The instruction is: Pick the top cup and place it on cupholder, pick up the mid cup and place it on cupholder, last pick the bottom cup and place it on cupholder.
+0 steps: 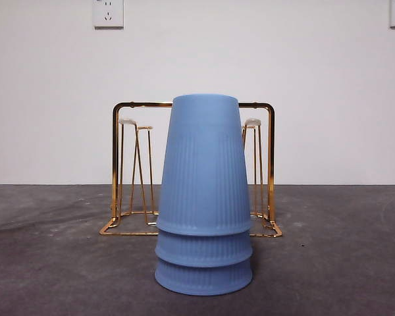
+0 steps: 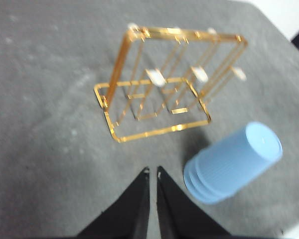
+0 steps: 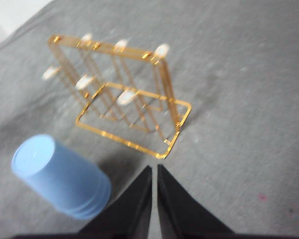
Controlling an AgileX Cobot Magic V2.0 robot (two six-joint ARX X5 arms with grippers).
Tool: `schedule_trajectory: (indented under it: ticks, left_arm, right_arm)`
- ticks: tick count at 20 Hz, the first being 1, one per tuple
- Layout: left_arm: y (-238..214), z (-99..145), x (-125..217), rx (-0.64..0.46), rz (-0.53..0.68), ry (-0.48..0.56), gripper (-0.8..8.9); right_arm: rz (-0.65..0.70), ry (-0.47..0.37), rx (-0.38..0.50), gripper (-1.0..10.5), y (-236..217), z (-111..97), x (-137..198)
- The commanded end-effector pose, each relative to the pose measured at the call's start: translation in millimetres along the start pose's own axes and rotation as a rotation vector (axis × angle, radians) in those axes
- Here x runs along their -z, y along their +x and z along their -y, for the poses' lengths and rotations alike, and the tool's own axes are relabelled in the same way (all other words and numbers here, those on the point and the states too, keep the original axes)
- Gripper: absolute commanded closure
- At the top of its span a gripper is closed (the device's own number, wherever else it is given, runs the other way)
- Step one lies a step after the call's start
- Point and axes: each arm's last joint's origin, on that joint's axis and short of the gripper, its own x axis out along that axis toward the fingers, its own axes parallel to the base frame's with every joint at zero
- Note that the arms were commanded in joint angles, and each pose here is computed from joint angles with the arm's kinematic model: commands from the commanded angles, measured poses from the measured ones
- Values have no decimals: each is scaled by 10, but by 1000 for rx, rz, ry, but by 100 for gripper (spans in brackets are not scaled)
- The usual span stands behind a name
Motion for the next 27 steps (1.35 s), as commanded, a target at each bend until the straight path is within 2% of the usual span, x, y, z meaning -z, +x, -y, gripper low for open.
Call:
schedule_trajectory:
  ticks: [1,5,6,8,9,10,12,17,22,27]
  left_arm:
    - [-31,31,-19,13,-5,52,799]
    - [-32,32,-15,13,-7,50,760]
    - [-32,32,-15,13,-7,48,703]
    - [-32,32,-15,13,-7,48,543]
    - [-32,32,-15,13,-7,48,475]
    - [-32,32,-15,13,-7,47,399]
    - [-32,32,-15,13,-7,39,312]
    - [-32,32,-16,13,-7,36,306]
    - [-32,33,-16,13,-6,36,306]
    - [-32,32,-16,13,-7,32,306]
  right_arm:
    - [-7,-57,-27,933,-11,-46,-28]
    - [-16,-68,-44,923,-3,-72,-21]
    - [-16,-67,-44,854,-3,-72,-21]
    - [-16,-63,-44,599,-3,-72,-21]
    - [-16,-63,-44,531,-3,-72,-21]
    - [-16,-63,-44,521,-3,-72,-21]
    - [-17,-60,-44,501,-3,-72,-20]
    - [-26,-63,-71,465,14,-100,-18]
    - [-111,-83,-236,465,257,-252,-42]
    - [-151,-165,-386,465,682,-548,-100]
